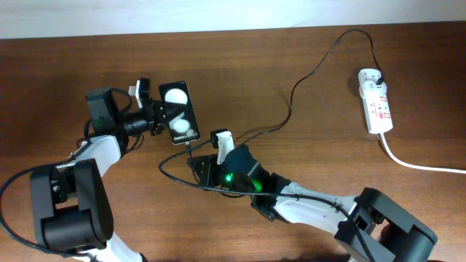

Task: Plug charger to phone and switch on socket
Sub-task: 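Push the USB-C plug up into the phone port with the right gripper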

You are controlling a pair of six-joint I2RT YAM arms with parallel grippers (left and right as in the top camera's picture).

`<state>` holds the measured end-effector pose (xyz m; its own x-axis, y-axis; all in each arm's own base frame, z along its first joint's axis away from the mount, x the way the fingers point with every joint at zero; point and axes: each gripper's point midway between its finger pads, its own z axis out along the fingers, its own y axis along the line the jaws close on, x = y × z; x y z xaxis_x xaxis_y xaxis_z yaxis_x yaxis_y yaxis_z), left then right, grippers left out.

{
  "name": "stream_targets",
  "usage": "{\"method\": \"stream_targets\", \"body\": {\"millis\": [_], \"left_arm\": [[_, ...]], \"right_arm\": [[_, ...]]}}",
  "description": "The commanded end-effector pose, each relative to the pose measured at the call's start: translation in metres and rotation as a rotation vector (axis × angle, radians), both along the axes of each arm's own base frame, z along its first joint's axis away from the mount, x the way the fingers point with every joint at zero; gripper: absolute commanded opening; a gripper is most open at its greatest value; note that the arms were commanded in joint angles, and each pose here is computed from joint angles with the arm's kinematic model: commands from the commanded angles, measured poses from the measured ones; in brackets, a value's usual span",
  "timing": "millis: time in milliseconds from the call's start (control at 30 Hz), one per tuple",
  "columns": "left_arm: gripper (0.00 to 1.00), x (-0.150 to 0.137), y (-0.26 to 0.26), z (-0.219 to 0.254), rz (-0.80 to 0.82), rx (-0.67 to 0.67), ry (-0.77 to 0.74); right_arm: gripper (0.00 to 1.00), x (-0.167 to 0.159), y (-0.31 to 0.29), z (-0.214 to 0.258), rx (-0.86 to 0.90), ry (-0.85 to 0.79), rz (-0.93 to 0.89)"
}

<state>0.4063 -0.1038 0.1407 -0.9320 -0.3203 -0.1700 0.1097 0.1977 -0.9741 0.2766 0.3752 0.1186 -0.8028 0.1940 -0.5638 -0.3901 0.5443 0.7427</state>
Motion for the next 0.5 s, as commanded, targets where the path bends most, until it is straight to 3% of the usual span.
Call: {"method": "stream_targets", "body": {"millis": [0,467], "left_arm": [[0.0,-0.008,-0.004,0.013,-0.046,-0.02,-0.046],[0.0,-0.008,-0.006,0.013,-0.049,-0.02,-0.046]], "right_arm": [[0.04,0.019,-0.009,0.005,-0.001,-0.041,-0.104],[0.04,0.032,-0.014,0.017,0.022,-0.092,-0.179]]}}
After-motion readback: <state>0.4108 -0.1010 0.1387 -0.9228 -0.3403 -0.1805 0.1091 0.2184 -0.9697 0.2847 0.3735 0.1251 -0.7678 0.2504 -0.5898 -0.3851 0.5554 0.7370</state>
